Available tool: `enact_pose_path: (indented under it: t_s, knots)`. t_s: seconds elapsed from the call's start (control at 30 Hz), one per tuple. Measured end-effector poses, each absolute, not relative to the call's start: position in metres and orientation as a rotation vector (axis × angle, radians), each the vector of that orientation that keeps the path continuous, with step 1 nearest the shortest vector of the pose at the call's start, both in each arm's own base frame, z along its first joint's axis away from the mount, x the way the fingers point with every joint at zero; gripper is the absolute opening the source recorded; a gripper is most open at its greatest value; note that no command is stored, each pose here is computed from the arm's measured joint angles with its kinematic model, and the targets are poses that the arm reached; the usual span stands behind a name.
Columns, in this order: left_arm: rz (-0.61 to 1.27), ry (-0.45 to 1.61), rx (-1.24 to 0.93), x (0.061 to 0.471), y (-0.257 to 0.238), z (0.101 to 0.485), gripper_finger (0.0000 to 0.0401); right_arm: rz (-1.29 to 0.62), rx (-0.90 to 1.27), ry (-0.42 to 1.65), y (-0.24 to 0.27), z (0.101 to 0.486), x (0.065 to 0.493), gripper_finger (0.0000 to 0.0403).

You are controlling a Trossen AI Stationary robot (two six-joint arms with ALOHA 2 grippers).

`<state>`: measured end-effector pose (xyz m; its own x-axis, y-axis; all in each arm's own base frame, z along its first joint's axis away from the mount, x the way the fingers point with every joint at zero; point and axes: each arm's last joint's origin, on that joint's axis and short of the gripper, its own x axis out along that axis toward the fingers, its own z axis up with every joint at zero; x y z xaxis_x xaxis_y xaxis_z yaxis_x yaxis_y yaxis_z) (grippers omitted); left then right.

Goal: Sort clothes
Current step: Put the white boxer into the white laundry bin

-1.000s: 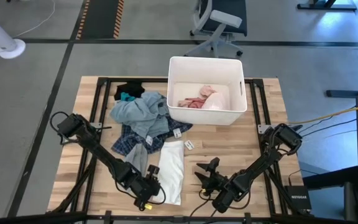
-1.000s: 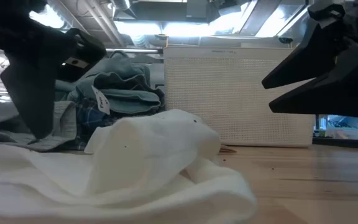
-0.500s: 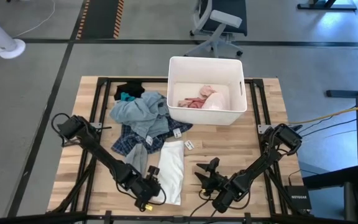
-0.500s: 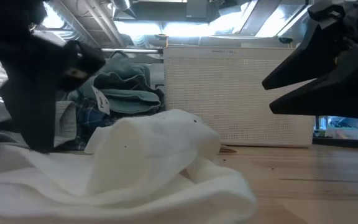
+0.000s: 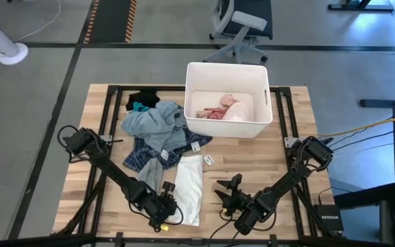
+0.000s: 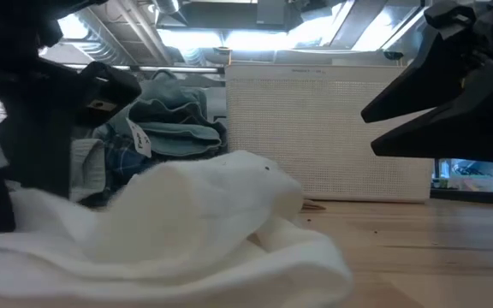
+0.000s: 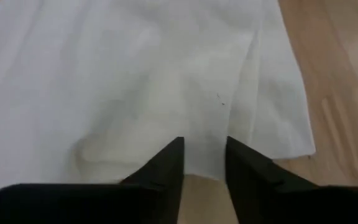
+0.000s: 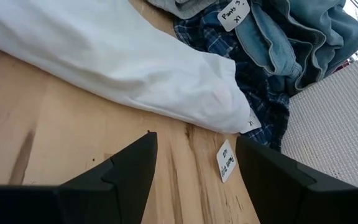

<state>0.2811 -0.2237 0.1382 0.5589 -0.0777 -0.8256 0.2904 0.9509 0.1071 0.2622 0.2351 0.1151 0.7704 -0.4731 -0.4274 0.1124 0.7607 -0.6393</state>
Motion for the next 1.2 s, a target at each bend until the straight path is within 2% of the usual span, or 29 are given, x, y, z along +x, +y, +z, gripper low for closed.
enact_pose_path:
  t_s: [0.13,0.2,0.37,0.57,0.87,1.03,1.2]
  knots:
    - [-0.213,0.97,0.231,0.28,-0.223,0.138,0.0028,-0.343,-0.633,0.614,0.235,0.115,0.262,0.0238]
    - [-0.219,0.972,0.231,0.28,-0.223,0.138,0.0008,-0.343,-0.633,0.614,0.235,0.115,0.262,0.0238]
    - [-0.211,0.965,0.191,0.281,-0.226,0.144,0.0011,-0.343,-0.633,0.614,0.235,0.115,0.262,0.0238]
    - [-0.269,0.971,0.042,0.283,-0.242,0.159,0.0007,-0.342,-0.633,0.615,0.235,0.115,0.262,0.0238]
    - [-0.29,0.996,-0.032,0.273,-0.25,0.153,0.0003,-0.341,-0.632,0.616,0.235,0.115,0.262,0.0238]
    - [-0.278,0.988,-0.054,0.273,-0.249,0.151,0.0023,-0.34,-0.632,0.616,0.235,0.115,0.262,0.0238]
    - [-0.236,1.005,-0.108,0.275,-0.246,0.148,0.006,-0.34,-0.632,0.616,0.235,0.115,0.262,0.0238]
